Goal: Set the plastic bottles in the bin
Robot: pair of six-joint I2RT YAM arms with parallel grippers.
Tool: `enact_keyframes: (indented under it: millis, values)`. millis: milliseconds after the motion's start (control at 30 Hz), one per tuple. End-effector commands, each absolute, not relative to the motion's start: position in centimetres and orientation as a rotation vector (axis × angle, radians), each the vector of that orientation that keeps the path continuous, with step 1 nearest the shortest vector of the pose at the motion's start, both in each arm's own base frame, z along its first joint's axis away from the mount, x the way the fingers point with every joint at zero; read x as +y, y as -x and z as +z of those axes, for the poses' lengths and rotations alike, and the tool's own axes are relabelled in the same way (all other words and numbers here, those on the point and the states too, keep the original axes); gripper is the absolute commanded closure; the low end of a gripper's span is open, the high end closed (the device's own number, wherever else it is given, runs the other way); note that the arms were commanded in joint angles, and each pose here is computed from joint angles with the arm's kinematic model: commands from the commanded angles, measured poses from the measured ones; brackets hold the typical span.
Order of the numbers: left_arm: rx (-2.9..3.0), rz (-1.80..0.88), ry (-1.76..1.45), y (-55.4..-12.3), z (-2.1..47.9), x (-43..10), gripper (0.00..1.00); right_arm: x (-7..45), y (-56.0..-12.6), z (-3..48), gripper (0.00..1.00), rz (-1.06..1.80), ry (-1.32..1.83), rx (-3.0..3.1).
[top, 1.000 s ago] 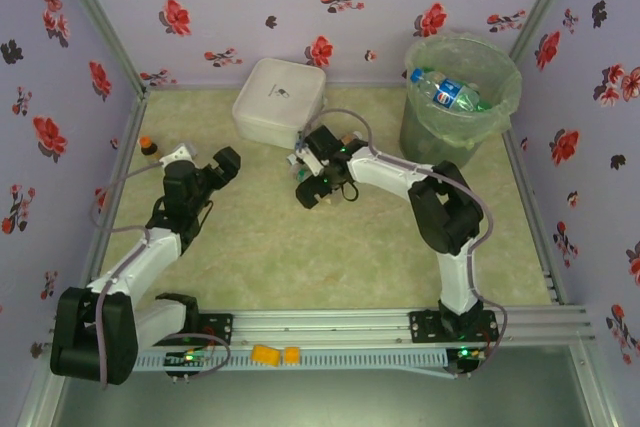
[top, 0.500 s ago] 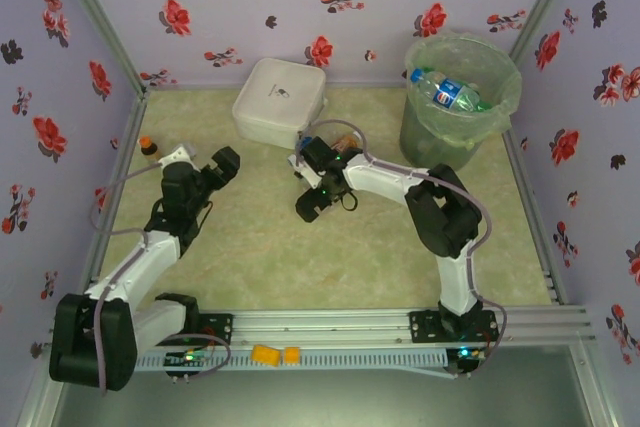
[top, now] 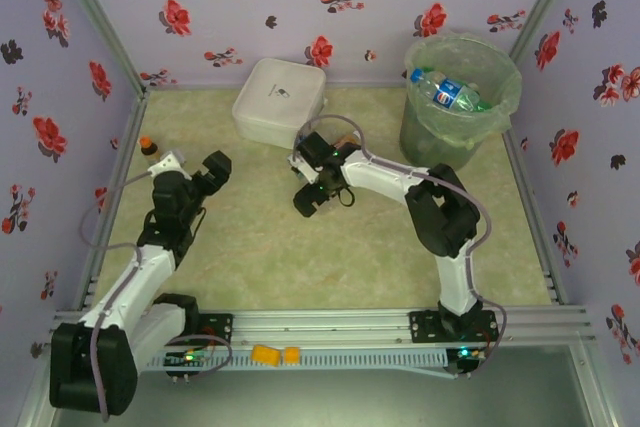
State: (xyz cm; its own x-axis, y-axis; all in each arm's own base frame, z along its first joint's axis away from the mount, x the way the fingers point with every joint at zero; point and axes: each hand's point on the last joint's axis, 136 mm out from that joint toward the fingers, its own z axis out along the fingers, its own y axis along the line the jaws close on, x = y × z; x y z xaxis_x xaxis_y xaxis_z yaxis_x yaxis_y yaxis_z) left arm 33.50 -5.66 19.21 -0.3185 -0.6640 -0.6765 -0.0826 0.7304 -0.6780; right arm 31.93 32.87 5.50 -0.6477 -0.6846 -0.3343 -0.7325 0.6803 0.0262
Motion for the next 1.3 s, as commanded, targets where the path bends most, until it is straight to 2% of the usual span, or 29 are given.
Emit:
enact_keyframes:
  millis: [0,133,367,533,633,967,1267]
  values:
    - [1.825,-0.613,0.622,-32.9,18.6,-4.6,0.0,32.5,-32.5,5.0,0.03,0.132,1.187,2.602]
    - [1.822,-0.602,0.618,-32.7,18.9,-4.3,0.0,32.7,-33.0,4.6,0.05,0.11,1.21,2.604]
    - [1.82,-0.604,0.628,-32.7,18.9,-4.2,0.0,33.0,-33.1,3.4,0.17,0.108,1.204,2.631]
    - [1.813,-0.605,0.626,-32.7,19.2,-4.2,0.0,33.4,-33.2,4.3,0.39,0.149,1.17,2.61]
    - [1.808,-0.614,0.628,-32.7,19.5,-4.3,0.0,33.8,-33.2,6.1,0.45,0.201,1.142,2.564]
    - [1.748,-0.656,0.637,-33.1,21.5,-4.4,0.0,32.9,-32.0,14.8,0.49,0.322,1.047,2.385]
    - [1.699,-0.762,0.6,-33.9,24.1,-6.2,0.0,27.8,-31.8,22.7,0.52,0.313,0.841,2.304]
